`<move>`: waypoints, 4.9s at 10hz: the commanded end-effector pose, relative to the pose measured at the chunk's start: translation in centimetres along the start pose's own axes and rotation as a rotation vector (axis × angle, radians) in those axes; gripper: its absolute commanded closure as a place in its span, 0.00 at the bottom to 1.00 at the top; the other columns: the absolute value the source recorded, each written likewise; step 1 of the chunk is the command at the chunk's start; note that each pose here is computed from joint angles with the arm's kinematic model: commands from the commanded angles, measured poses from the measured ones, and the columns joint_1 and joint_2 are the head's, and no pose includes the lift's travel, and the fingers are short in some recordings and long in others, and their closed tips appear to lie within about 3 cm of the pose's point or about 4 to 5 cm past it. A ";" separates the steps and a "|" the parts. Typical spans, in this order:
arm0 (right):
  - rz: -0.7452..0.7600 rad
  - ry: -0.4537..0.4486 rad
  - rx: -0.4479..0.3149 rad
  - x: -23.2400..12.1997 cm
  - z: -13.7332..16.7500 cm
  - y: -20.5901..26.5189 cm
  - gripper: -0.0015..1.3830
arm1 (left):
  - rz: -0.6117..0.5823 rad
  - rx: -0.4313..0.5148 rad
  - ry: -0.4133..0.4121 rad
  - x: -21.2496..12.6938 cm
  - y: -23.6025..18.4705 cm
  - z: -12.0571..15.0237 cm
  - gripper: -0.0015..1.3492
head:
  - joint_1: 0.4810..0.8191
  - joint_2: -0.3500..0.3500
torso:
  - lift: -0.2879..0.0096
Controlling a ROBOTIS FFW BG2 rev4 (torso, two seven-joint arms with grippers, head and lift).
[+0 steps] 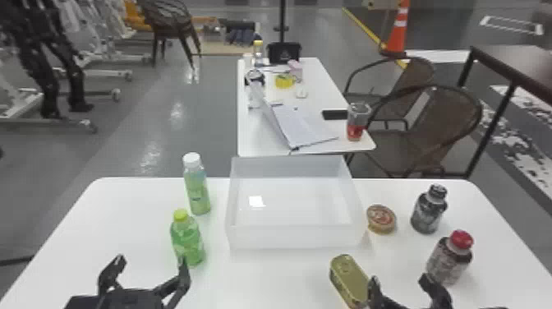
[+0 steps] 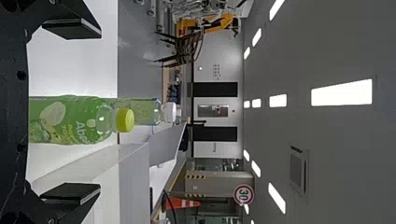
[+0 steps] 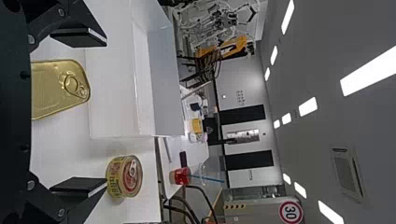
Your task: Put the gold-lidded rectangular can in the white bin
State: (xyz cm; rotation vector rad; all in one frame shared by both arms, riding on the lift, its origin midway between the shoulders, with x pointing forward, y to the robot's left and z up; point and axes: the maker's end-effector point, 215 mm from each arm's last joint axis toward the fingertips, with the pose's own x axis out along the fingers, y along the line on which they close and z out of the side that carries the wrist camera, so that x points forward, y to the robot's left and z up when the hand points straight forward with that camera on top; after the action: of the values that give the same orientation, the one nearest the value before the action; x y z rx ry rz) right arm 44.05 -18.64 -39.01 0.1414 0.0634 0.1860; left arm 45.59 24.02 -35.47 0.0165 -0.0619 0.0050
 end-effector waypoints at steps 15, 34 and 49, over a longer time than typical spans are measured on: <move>-0.003 0.119 0.030 0.0 -5.8 -1.8 0.17 | 0.003 0.001 -0.003 0.0 -0.1 0.0 0.11 | 0.20 0.50 | 0.63; 0.415 0.338 -0.134 5.4 -8.8 1.8 0.77 | -0.021 -0.004 -0.018 0.7 -0.6 0.2 0.11 | 0.20 0.50 | 0.63; 0.430 0.213 -0.096 17.4 1.9 3.4 0.77 | -0.043 -0.015 -0.009 1.6 -1.8 -0.1 0.11 | 0.20 0.50 | 0.63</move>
State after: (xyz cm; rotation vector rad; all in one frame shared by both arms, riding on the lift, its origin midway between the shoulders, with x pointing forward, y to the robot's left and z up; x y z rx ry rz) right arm 60.18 -12.46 -36.89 0.0363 0.2280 0.6292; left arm 47.18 22.23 -35.50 0.0018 -0.0700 -0.0366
